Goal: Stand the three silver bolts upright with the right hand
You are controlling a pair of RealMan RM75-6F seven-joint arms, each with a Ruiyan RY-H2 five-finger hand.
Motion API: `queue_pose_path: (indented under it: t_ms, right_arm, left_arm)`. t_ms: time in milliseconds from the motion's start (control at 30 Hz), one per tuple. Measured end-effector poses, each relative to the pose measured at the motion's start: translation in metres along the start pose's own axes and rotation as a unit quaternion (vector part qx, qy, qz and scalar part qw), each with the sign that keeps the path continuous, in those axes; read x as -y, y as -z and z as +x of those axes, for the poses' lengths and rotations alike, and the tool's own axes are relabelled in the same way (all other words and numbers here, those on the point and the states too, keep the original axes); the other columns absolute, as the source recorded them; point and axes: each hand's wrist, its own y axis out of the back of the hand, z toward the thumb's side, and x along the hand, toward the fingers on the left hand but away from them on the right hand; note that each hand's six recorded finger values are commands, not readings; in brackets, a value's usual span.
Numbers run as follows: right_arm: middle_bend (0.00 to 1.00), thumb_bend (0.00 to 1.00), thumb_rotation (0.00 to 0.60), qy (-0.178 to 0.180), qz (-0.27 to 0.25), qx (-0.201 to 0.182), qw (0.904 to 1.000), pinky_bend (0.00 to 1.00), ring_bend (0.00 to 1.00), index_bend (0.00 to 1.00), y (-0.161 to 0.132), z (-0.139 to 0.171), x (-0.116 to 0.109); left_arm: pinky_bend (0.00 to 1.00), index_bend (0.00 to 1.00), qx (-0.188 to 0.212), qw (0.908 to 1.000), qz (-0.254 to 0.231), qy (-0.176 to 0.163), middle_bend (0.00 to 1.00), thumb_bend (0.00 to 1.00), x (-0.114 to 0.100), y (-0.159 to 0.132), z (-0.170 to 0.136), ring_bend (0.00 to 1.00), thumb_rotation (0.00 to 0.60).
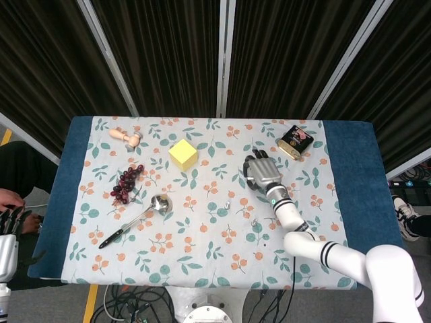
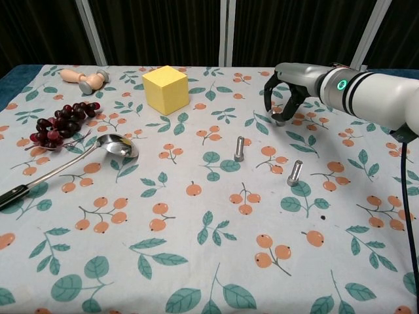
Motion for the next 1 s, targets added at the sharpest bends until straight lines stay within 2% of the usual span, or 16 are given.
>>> queue_pose_path:
  t_ms: [233, 667, 1000]
  right_arm:
    - [0.22, 0.37, 0.600, -0.002, -0.045, 0.004, 0.9990, 0.00, 0.00, 0.56, 0.015, 0.004, -0.001]
    - [0.22, 0.37, 0.600, 0.005, -0.046, 0.007, 0.9989, 0.00, 0.00, 0.55, 0.026, 0.005, -0.003]
    - [0.22, 0.37, 0.600, 0.007, -0.039, 0.005, 0.9992, 0.00, 0.00, 0.49, 0.027, 0.005, -0.004]
  left_arm:
    - [0.00, 0.15, 0.002, 1.0000, 0.002, 0.001, 0.07, 0.01, 0.000, -0.002, 0.001, 0.00, 0.600]
    - [0.00, 0.15, 0.003, 1.0000, 0.003, 0.002, 0.07, 0.01, 0.000, -0.002, 0.001, 0.00, 0.600]
    - [0.00, 0.15, 0.003, 1.0000, 0.002, 0.000, 0.07, 0.01, -0.001, -0.002, 0.001, 0.00, 0.600]
